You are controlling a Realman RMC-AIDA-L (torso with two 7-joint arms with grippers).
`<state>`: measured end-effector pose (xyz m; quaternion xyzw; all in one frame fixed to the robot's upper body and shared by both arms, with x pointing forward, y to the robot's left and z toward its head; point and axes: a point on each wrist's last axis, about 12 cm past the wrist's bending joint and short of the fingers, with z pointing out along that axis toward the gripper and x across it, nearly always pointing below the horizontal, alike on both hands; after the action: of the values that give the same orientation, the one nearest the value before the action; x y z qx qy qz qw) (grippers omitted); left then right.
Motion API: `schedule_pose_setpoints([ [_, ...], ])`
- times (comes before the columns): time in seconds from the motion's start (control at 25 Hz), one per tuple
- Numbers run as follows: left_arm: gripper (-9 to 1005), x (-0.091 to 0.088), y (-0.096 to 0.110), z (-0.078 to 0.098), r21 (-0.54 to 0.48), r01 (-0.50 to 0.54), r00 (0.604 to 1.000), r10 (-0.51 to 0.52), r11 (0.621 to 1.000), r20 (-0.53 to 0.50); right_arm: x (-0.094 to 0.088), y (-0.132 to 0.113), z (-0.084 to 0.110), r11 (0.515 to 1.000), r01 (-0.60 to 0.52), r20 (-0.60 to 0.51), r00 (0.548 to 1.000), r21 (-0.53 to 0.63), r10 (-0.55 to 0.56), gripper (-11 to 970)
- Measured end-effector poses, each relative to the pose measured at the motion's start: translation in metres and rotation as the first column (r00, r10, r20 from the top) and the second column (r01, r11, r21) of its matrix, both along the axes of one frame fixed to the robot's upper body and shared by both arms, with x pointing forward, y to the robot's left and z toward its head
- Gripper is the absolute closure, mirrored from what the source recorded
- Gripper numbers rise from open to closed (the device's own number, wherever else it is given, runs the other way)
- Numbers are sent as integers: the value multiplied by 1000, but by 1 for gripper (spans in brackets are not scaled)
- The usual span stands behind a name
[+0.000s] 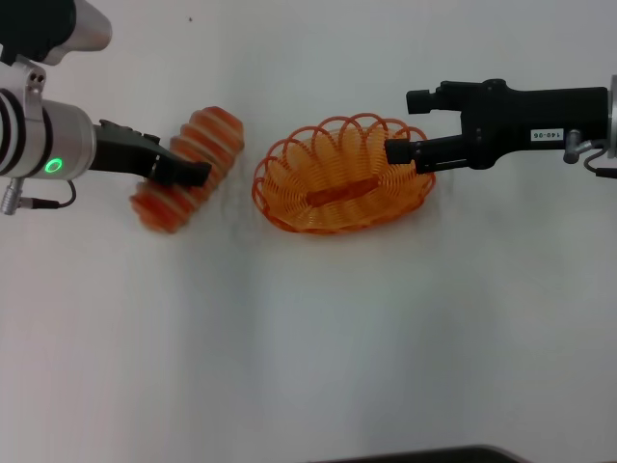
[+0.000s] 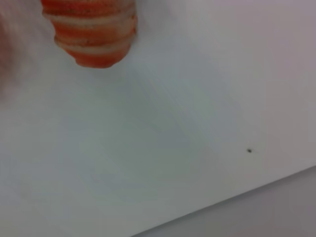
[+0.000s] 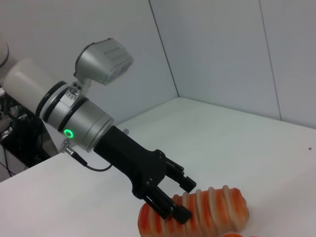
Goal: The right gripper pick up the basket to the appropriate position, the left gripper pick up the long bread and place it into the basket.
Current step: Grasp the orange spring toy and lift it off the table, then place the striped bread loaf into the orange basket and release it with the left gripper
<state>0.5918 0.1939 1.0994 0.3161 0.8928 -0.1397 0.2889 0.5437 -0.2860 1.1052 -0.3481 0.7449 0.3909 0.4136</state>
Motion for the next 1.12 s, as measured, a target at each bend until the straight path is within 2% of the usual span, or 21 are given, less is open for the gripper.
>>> schedule_pose_setpoints([
  [0.36,222,-5,0,0,0,8,1000,-8,1000,7,2,-1,1,1000,8,5,1000,-2,-8,0],
  [0.6,435,-7,3,9,-9,2,999,-1,1000,41,4,1,3,1000,7,12,1000,-2,-7,0],
  [0.72,503,-7,7,15,-13,-7,998,7,1000,63,5,-1,4,1000,11,13,1000,-3,-11,0],
  [0.8,523,-7,11,22,-16,-14,996,15,1000,86,4,-5,4,1000,21,12,1000,-4,-21,0],
  [0.92,552,-6,15,42,-42,8,990,-2,999,139,0,-13,4,999,33,5,999,-4,-33,0],
  [1.0,560,-6,10,55,-75,77,983,-64,994,170,-4,-18,3,999,36,-2,999,-7,-36,0],
  [1.12,571,-3,-11,71,-119,211,963,-185,970,194,-9,-24,1,999,37,-13,999,-8,-37,0],
])
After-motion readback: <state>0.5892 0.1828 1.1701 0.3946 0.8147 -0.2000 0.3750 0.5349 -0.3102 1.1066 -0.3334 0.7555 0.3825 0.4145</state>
